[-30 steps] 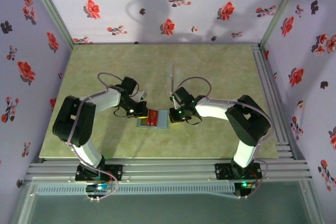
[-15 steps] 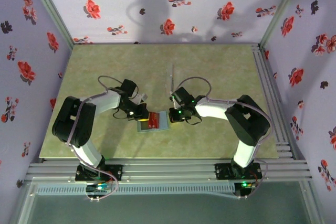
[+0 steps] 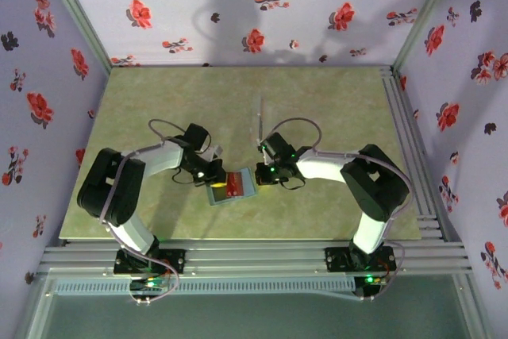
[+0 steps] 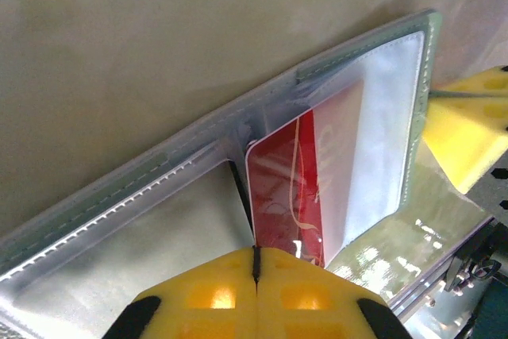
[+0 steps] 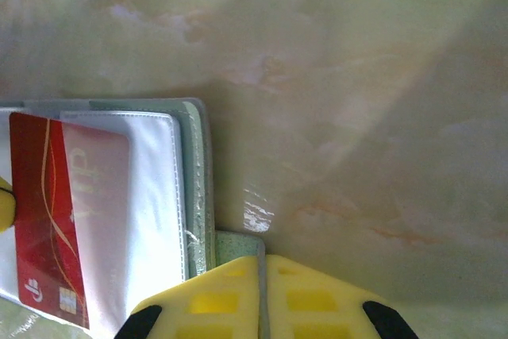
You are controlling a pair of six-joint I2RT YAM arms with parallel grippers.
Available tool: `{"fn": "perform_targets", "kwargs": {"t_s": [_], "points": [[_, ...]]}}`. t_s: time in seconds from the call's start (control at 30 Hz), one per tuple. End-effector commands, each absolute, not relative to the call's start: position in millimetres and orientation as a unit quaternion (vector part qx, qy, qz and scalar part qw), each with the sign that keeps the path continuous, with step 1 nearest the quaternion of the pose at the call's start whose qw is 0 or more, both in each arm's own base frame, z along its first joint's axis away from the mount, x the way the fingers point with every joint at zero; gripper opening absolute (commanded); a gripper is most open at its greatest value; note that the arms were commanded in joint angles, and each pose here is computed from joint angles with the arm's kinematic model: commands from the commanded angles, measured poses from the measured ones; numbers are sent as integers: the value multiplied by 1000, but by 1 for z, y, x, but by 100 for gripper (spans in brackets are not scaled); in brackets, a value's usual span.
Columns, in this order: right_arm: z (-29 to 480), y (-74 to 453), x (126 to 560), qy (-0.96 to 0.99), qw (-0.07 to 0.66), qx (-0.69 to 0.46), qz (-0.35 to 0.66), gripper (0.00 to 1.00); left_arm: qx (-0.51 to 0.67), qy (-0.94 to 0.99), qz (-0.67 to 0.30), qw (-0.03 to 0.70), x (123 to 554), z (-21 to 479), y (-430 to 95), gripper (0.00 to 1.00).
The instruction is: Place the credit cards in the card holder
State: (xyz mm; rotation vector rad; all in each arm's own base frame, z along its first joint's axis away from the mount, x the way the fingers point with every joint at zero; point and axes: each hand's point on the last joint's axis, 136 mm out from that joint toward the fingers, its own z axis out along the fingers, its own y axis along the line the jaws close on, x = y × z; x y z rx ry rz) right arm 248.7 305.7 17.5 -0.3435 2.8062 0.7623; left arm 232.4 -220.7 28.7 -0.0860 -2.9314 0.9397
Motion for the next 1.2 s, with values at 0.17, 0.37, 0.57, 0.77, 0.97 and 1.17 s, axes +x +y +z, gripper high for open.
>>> {"fn": "perform_targets", "kwargs": {"t_s": [0.17, 0.37, 0.57, 0.77, 0.97, 1.17], "points": [[-1, 310, 236, 956, 92, -95, 263, 0, 20, -946, 322, -7, 237, 31, -225, 0], [0, 314, 232, 953, 86, -94, 273, 0, 30, -946, 323, -24, 237, 33, -231, 0], [4, 317, 229, 951, 85, -92, 281, 0, 49, -945, 321, -33, 236, 31, -234, 0], [6, 321, 226, 949, 83, -91, 289, 0, 58, -943, 326, -47, 237, 34, -246, 0], [9, 323, 222, 947, 80, -89, 299, 0, 64, -942, 326, -43, 238, 32, -251, 0], [14, 318, 220, 947, 88, -94, 295, 0, 61, -945, 321, -26, 234, 23, -257, 4]]}}
